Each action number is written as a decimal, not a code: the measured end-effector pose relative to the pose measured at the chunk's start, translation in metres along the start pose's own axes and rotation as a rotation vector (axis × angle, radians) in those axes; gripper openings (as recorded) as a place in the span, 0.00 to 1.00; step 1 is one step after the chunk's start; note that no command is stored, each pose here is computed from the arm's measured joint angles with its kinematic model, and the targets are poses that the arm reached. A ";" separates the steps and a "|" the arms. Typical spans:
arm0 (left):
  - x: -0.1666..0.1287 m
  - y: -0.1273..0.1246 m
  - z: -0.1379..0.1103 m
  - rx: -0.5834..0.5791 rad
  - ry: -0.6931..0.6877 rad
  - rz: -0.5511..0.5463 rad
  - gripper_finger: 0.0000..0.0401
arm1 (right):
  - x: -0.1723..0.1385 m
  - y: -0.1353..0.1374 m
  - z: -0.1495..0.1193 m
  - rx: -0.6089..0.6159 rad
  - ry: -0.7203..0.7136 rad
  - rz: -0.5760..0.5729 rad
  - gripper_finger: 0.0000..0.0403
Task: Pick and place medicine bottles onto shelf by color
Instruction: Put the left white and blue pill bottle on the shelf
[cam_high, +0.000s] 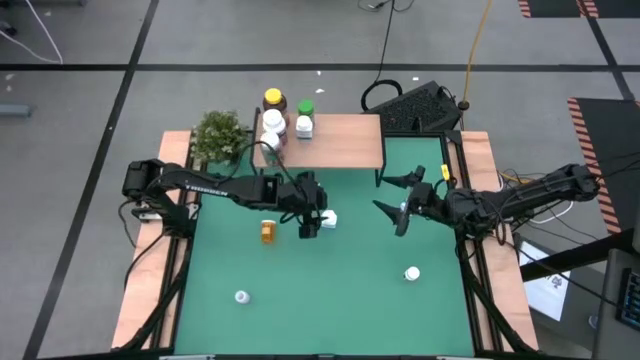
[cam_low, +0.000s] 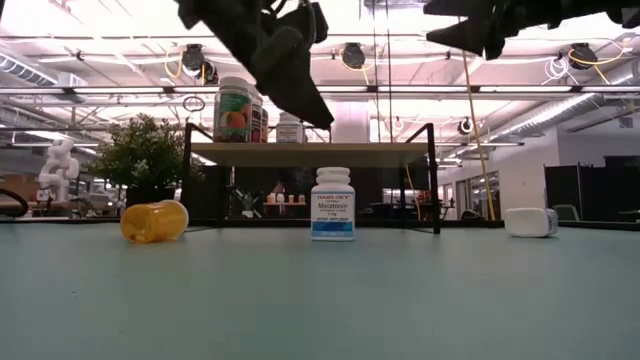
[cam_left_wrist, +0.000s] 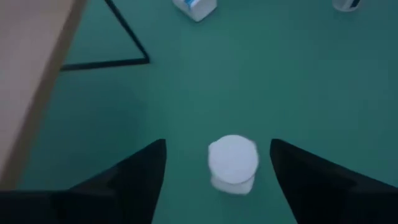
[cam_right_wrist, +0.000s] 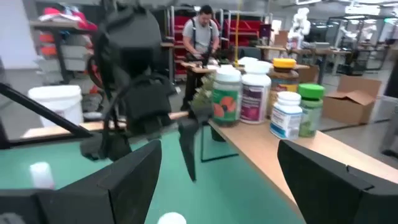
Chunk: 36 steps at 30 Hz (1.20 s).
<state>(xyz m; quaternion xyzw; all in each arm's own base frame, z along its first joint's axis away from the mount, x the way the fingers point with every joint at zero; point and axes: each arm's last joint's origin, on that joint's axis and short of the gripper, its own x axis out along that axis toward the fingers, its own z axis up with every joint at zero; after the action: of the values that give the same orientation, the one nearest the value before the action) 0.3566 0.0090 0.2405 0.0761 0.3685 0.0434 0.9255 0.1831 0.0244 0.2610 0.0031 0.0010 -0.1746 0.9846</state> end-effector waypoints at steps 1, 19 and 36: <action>0.002 -0.001 -0.002 -0.001 -0.014 -0.005 0.74 | -0.001 0.000 0.001 0.004 -0.009 0.014 0.79; 0.049 -0.008 -0.005 0.027 0.157 -0.136 0.77 | -0.002 -0.003 0.007 -0.016 -0.049 0.008 0.79; 0.061 0.009 -0.003 0.023 0.234 -0.125 0.72 | -0.003 -0.004 0.005 -0.024 -0.025 0.014 0.79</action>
<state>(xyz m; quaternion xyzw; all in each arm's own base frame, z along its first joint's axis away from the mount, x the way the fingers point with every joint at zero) 0.3985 0.0267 0.1983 0.0580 0.4784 -0.0097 0.8761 0.1793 0.0219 0.2656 -0.0108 -0.0091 -0.1676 0.9858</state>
